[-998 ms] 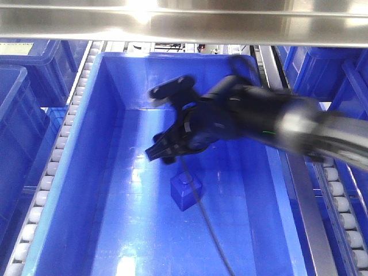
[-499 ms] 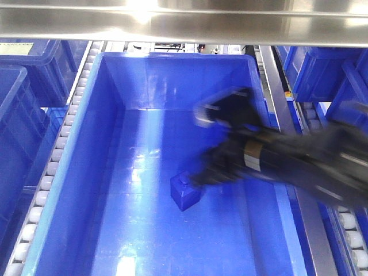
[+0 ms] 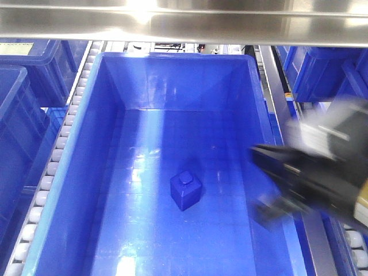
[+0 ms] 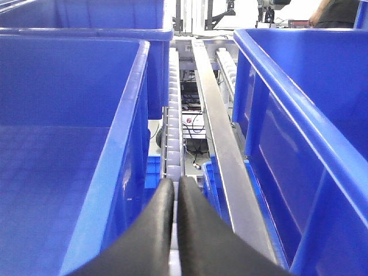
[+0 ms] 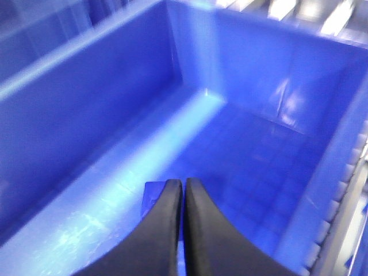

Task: Pour parts from conveyor to right shelf

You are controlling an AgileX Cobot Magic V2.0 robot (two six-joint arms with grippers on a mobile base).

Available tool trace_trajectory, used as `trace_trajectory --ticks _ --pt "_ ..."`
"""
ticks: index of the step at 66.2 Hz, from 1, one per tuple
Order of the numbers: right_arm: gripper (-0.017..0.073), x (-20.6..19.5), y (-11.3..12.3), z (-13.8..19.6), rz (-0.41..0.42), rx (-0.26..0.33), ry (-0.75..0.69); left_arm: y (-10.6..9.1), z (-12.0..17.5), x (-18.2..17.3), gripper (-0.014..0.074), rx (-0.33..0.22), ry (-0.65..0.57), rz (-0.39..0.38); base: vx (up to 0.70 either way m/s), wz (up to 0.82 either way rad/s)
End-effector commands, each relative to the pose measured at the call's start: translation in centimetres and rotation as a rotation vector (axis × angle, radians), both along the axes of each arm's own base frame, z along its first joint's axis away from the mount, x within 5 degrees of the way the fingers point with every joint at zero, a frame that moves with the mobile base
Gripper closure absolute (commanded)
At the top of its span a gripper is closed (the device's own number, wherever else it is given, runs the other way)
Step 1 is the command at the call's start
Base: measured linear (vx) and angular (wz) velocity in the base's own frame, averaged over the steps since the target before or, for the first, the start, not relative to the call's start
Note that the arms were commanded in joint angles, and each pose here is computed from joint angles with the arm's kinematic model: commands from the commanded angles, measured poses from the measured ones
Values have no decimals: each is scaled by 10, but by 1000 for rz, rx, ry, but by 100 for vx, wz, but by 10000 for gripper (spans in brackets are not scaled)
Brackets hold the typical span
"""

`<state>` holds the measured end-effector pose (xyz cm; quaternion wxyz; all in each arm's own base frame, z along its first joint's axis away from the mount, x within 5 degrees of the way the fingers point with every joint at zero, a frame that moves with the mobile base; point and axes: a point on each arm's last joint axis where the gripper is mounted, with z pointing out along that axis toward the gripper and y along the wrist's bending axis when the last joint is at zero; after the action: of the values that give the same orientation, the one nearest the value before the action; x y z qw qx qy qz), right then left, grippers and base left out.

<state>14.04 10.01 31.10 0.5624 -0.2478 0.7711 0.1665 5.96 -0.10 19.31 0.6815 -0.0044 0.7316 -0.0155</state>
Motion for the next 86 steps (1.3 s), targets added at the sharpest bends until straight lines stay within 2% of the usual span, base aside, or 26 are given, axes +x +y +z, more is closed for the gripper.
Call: trace_trajectory --ticks 1,18,30,34,44,58,76,86 --pt "568 -10 -7 13 13 68 -105 -1 13 1 599 -18 -81 -8 0 0" --pt "568 -26 -18 0 14 82 -121 -1 13 1 599 -18 -81 -8 0 0" --pt "568 -41 -30 -16 -6 161 -96 -1 13 1 599 -18 -81 -8 0 0" --pt "568 -42 -37 -25 -57 196 -96 -1 13 1 599 -18 -81 -8 0 0" --pt "568 -47 -59 -45 -208 215 -143 -1 13 1 599 -18 -81 -8 0 0" --pt "568 -64 -83 -56 -401 239 -251 -1 13 1 599 -18 -81 -8 0 0" --pt "568 -77 -101 -80 -618 226 -325 -1 13 1 599 -18 -81 -8 0 0" --pt "568 -82 -106 -99 -706 212 -338 -1 13 1 599 -18 -81 -8 0 0"
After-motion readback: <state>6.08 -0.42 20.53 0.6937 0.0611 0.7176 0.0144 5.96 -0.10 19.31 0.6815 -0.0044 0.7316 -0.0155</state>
